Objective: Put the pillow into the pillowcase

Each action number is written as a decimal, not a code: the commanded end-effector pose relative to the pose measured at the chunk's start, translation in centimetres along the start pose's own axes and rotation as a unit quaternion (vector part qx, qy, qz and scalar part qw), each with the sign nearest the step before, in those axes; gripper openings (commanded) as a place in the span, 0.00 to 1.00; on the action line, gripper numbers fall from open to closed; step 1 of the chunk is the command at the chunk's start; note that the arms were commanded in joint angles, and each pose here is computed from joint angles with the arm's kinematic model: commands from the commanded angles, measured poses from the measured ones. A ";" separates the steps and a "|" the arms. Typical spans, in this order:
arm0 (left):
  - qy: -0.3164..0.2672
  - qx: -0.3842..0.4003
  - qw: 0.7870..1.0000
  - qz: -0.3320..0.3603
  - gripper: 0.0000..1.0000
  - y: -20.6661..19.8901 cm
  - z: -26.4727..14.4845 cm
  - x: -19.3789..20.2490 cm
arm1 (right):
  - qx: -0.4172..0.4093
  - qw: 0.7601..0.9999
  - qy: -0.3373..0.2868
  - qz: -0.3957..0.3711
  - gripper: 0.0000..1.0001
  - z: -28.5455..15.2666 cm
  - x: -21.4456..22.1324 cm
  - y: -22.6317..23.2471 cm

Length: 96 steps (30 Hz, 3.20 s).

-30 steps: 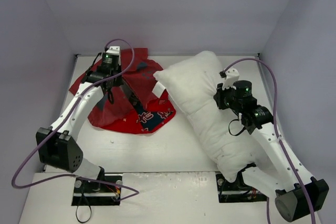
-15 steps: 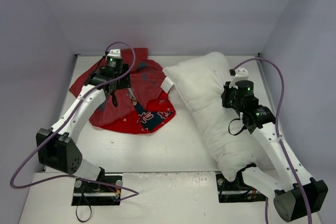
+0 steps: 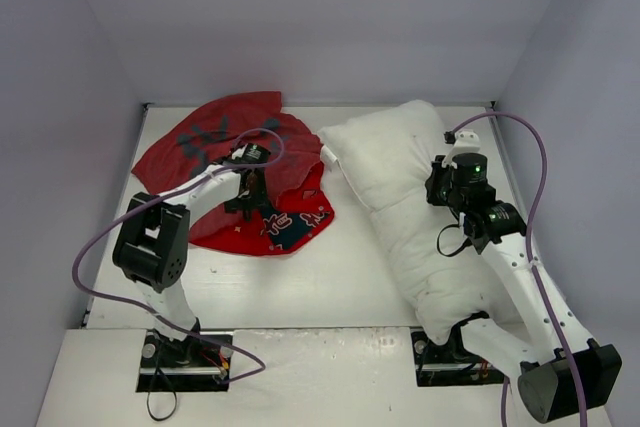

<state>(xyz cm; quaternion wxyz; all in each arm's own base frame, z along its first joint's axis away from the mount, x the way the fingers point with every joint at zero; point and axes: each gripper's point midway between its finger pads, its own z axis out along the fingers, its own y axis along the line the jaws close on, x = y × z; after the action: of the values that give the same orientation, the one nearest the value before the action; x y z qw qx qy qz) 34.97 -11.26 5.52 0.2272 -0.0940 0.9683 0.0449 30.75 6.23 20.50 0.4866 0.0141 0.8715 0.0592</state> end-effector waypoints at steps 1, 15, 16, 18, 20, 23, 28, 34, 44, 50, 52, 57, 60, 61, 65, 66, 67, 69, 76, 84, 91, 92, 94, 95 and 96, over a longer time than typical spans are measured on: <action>-0.029 0.014 0.999 -0.034 0.54 -1.0 -0.8 -2.1 | -0.031 0.998 -0.045 0.020 0.00 -1.4 -2.7 1.2; -0.008 0.006 0.998 -0.057 0.10 -0.8 0.5 -0.2 | -0.050 0.998 -0.038 0.023 0.00 -1.8 -1.5 1.7; -0.010 0.007 0.998 -0.058 0.00 -0.5 0.0 -0.1 | -0.047 0.998 -0.039 0.021 0.00 -1.8 -1.5 1.5; -0.009 0.001 0.998 -0.067 0.00 0.3 -0.9 0.6 | -0.048 0.998 -0.040 0.019 0.00 -1.8 -1.6 1.6; -0.031 0.010 0.996 -0.083 0.00 1.3 -3.7 0.5 | -0.051 0.998 -0.044 0.016 0.00 -2.0 -1.9 1.7; -0.068 0.006 0.992 -0.108 0.00 4.0 -7.6 1.1 | -0.057 0.997 -0.049 0.011 0.00 -2.4 -2.1 1.8; -0.069 0.010 0.982 -0.174 0.25 7.2 -10.1 5.2 | -0.060 0.997 -0.049 0.011 0.00 -2.5 -1.7 1.8; -0.079 0.018 0.967 -0.240 0.43 8.4 -11.2 6.9 | -0.065 0.997 -0.036 0.015 0.00 -2.2 -0.6 1.9; -0.086 0.165 0.975 -0.122 0.46 -4.0 -9.9 0.4 | -0.061 0.997 -0.032 0.020 0.00 -2.0 -0.5 1.8; -0.071 0.172 0.979 -0.084 0.46 -6.9 -6.6 -0.2 | -0.049 0.998 -0.036 0.020 0.00 -1.9 -0.8 1.4; -0.064 0.181 0.979 -0.065 0.46 -7.8 -5.9 0.0 | -0.043 0.998 -0.038 0.020 0.00 -1.9 -0.9 1.1; -0.056 0.193 0.979 -0.033 0.46 -9.8 -4.2 -0.7 | -0.024 0.999 -0.022 0.024 0.00 -1.0 -0.2 0.2; -0.063 0.193 0.979 -0.016 0.43 -10.2 -3.3 -1.2 | -0.042 0.999 -0.010 0.023 0.00 -0.5 -0.3 1.0; -0.065 0.193 0.979 -0.015 0.42 -10.4 -3.0 -1.3 | -0.045 0.999 -0.013 0.023 0.00 -0.6 -0.6 1.2; -0.075 0.195 0.978 -0.005 0.09 -11.0 -2.6 -1.9 | -0.040 0.999 -0.022 0.020 0.00 -0.8 -1.0 0.9; -0.080 0.196 0.977 0.000 0.08 -11.1 -2.7 -2.3 | -0.038 0.999 -0.020 0.019 0.00 -0.8 -0.8 0.8; -0.075 0.192 0.978 0.006 0.05 -11.1 -2.2 -2.2 | -0.037 0.999 -0.018 0.018 0.00 -0.7 -0.7 0.8; -0.081 0.191 0.978 0.020 0.00 -11.4 -2.4 -2.9 | -0.033 0.999 -0.019 0.020 0.00 -0.8 -0.6 0.6; -0.192 0.229 0.952 0.069 0.00 -14.8 -8.1 -12.0 | -0.020 0.999 -0.030 0.019 0.00 -1.4 -0.3 -0.1; -0.208 0.224 0.949 0.075 0.00 -19.2 -5.1 -17.9 | -0.082 0.991 -0.096 -0.033 0.00 -5.1 -2.9 1.5; -0.205 0.242 0.945 0.084 0.45 -19.7 -5.2 -19.6 | -0.226 0.967 -0.087 -0.075 0.00 -7.2 -1.0 6.0; -0.208 0.235 0.946 0.082 0.50 -19.0 -5.5 -19.8 | -0.234 0.964 -0.093 -0.082 0.00 -7.6 -1.1 6.2; -0.213 0.220 0.950 0.060 0.56 -15.8 -6.3 -20.7 | -0.242 0.961 -0.098 -0.092 0.00 -8.0 -1.1 6.4; -0.227 0.206 0.951 0.039 0.57 -13.9 -7.8 -21.6 | -0.254 0.957 -0.099 -0.103 0.00 -8.2 -1.1 6.8; -0.221 0.189 0.956 0.029 0.57 -12.2 -7.4 -21.4 | -0.264 0.953 -0.099 -0.111 0.00 -8.3 -1.1 7.1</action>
<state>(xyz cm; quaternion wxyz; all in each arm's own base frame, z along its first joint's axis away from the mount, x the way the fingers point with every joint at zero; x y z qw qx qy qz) 52.34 -25.65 10.75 0.3624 0.0416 0.9242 -0.1132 25.33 10.51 24.55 0.5452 -0.1417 0.8038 0.1913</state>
